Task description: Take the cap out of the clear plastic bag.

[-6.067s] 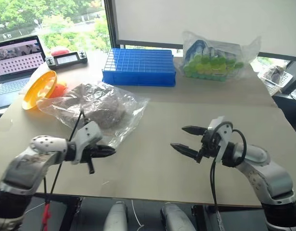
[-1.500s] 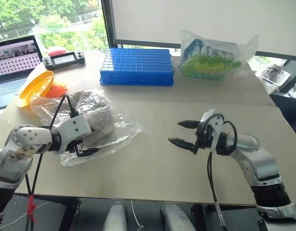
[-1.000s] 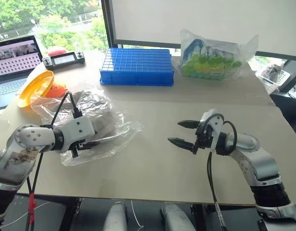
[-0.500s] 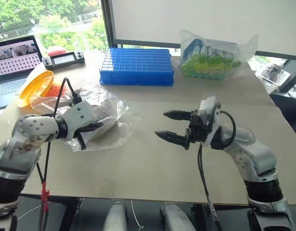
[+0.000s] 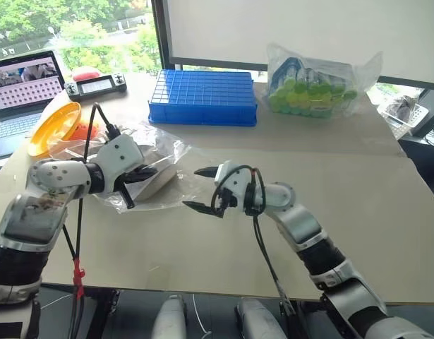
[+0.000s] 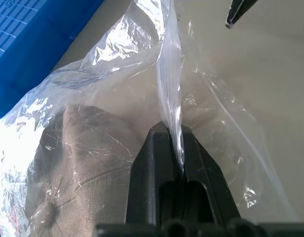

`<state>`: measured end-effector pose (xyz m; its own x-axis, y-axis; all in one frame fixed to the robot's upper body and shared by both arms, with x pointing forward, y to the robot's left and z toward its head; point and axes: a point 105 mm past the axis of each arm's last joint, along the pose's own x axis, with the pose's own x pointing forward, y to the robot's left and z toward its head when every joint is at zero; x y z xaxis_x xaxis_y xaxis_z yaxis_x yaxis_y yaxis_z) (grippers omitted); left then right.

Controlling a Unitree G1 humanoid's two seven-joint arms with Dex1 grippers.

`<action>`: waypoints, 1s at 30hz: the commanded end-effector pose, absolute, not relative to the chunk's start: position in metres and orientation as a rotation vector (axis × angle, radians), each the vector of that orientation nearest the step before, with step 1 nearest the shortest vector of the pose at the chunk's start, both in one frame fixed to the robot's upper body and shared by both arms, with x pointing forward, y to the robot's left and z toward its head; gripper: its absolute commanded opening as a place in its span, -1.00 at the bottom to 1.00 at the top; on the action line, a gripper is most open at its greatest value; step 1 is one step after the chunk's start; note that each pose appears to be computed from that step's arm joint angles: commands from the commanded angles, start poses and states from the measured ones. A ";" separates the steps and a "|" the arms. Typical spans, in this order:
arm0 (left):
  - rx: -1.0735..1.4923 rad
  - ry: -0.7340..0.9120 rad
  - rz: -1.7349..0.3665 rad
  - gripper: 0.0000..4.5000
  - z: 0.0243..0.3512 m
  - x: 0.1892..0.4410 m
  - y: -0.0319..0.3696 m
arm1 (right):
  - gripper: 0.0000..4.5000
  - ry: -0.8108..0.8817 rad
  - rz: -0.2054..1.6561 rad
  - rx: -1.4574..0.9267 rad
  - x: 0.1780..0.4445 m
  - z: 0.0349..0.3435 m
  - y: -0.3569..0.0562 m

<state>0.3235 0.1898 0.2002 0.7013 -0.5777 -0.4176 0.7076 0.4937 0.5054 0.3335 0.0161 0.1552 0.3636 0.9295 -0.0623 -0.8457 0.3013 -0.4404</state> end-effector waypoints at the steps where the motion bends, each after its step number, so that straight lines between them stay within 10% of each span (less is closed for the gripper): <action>1: 0.723 0.136 -0.802 -0.98 0.215 0.320 0.178 | 1.00 -0.334 1.137 -0.484 0.344 0.166 0.025; 30: 0.466 0.043 -1.107 -0.98 0.225 0.290 0.111 | 1.00 -0.603 0.917 -1.104 0.375 0.135 0.043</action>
